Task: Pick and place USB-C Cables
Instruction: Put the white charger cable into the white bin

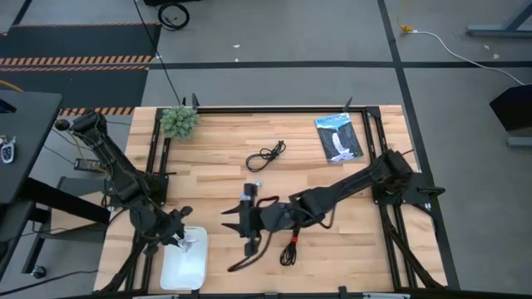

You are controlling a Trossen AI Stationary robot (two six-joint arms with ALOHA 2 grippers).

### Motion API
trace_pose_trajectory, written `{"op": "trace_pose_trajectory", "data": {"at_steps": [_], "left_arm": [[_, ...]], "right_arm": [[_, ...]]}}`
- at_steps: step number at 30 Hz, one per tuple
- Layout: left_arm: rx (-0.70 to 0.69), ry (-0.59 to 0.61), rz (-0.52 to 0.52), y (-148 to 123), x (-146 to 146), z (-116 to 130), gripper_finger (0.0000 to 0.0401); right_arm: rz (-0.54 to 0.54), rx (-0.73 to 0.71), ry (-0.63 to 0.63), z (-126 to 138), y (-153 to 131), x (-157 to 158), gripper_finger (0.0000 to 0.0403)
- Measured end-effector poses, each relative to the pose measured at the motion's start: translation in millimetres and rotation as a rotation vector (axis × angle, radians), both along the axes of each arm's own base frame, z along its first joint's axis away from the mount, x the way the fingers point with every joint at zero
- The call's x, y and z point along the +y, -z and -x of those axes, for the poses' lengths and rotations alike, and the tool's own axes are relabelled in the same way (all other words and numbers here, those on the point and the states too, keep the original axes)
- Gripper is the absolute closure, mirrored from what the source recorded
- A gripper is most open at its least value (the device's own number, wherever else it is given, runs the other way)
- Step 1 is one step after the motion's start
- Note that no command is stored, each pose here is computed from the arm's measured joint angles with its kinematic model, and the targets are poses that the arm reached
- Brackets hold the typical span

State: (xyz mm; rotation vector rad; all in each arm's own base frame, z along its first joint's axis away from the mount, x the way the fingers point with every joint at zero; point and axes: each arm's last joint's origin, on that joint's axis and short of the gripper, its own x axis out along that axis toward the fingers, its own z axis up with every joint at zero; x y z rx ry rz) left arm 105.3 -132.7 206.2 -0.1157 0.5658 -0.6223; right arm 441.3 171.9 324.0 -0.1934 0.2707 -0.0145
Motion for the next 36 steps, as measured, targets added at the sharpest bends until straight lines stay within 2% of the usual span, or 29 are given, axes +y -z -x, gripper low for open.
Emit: {"op": "trace_pose_trajectory", "data": {"at_steps": [8, 15, 21, 28, 36], "left_arm": [[0.009, -0.028, -0.002, 1, 1, 0, 0.0349], [0.012, -0.029, -0.001, 1, 1, 0, 0.0349], [0.01, -0.032, -0.001, 1, 1, 0, 0.0349], [0.003, -0.022, -0.009, 1, 1, 0, 0.0349], [-0.009, -0.021, -0.012, 0, 1, 0, 0.0349]], "right_arm": [[-0.055, -0.061, -0.068, -45, 57, -11, 0.0263], [-0.119, -0.127, -0.157, -63, 80, -18, 0.0232], [-0.137, -0.125, -0.163, -75, 107, -14, 0.0193], [-0.133, -0.052, -0.163, -100, 107, -2, 0.0161], [-0.093, -0.018, -0.193, -114, 104, 15, 0.0154]]}}
